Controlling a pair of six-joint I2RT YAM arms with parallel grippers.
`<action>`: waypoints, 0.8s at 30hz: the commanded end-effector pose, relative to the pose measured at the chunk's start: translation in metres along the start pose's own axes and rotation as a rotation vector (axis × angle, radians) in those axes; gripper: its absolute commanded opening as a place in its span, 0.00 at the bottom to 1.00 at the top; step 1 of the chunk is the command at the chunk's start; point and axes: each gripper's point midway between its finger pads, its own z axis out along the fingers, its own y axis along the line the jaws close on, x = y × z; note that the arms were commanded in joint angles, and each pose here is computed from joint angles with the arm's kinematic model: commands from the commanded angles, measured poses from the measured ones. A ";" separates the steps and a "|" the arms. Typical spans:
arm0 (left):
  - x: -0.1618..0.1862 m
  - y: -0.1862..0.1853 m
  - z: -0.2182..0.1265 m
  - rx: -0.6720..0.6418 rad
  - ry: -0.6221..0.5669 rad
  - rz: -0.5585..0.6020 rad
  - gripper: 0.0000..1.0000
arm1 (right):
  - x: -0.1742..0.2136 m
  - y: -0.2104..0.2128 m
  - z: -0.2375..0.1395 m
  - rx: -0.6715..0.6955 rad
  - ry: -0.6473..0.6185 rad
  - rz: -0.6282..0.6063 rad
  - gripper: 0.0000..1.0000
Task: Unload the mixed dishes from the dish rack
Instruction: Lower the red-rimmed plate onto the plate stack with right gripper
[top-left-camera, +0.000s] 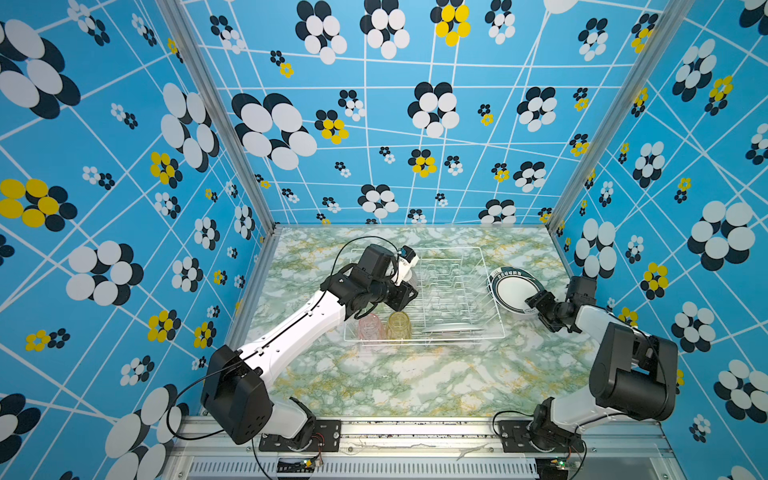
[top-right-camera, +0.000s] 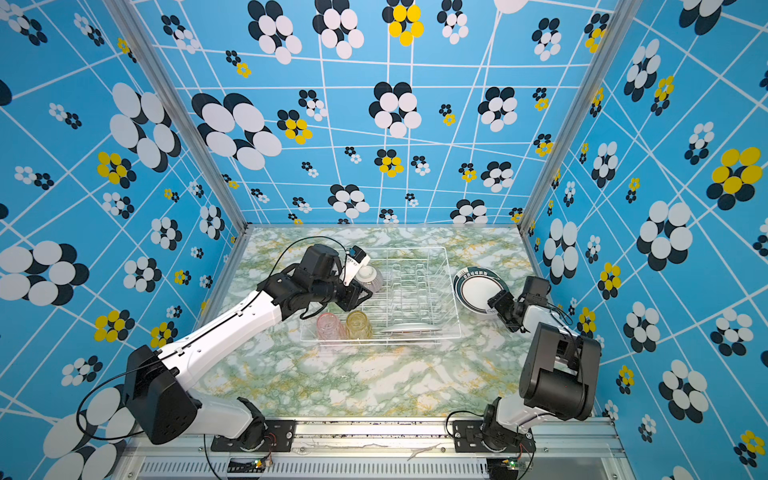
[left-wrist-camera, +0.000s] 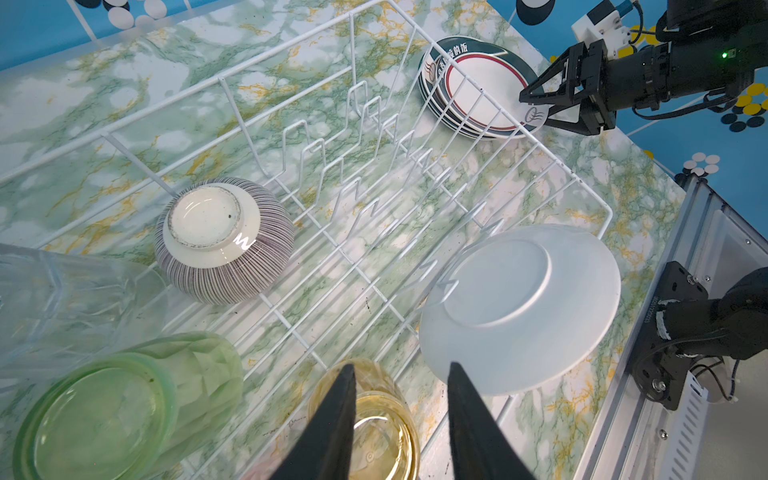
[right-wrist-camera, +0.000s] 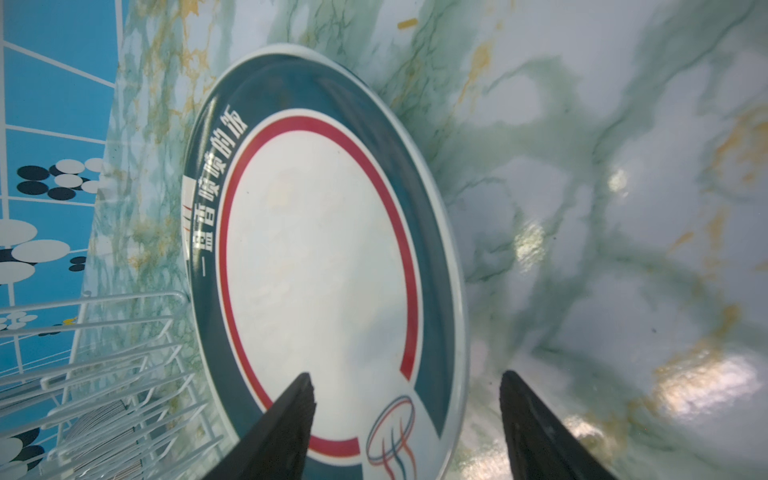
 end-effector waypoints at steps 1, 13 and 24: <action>-0.005 -0.005 0.000 0.019 -0.006 0.021 0.38 | -0.005 -0.009 0.001 0.068 0.004 -0.010 0.74; -0.001 -0.003 0.002 0.011 0.007 0.023 0.38 | -0.012 -0.002 0.022 0.115 0.024 -0.035 0.78; 0.001 -0.001 0.006 0.007 0.020 0.025 0.38 | -0.019 0.008 0.036 0.175 0.021 -0.072 0.79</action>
